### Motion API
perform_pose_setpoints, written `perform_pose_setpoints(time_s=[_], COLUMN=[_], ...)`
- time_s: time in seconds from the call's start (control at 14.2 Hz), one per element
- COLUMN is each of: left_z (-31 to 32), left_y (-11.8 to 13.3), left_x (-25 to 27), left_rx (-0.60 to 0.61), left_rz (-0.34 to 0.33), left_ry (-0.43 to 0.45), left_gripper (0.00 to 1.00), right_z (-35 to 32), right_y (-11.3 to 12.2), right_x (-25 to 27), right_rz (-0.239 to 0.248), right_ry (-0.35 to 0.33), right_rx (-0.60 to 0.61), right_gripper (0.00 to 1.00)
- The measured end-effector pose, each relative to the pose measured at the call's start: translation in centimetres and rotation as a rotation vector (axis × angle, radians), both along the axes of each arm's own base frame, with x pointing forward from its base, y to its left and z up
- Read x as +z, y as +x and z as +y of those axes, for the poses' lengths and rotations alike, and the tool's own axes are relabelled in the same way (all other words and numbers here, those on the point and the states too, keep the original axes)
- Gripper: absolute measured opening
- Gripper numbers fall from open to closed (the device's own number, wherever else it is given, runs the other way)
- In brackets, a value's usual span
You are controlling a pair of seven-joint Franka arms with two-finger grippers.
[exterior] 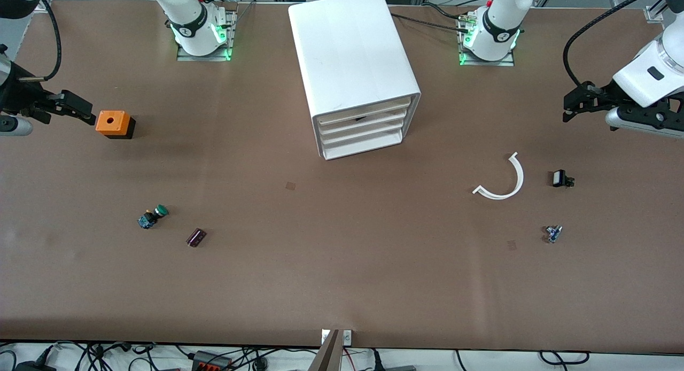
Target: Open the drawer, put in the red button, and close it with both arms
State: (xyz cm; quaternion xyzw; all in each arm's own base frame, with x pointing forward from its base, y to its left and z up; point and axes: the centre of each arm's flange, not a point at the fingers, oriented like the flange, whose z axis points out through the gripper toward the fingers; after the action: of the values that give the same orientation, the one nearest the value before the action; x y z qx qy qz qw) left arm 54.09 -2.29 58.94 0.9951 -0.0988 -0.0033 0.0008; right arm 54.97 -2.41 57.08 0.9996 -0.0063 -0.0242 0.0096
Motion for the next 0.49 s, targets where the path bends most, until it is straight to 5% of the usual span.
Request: perform_pose_setpoints(time_s=[0.49], left_z=[-0.29], left_y=[0.03], left_x=[0.51], left_rx=[-0.006], left_rz=[-0.008], left_ry=[0.0], left_gripper=[1.0], right_z=[0.03], right_y=[-0.92], right_x=[0.67], right_rz=[-0.007], right_ry=[0.0], right_rx=[0.0], right_gripper=[1.0])
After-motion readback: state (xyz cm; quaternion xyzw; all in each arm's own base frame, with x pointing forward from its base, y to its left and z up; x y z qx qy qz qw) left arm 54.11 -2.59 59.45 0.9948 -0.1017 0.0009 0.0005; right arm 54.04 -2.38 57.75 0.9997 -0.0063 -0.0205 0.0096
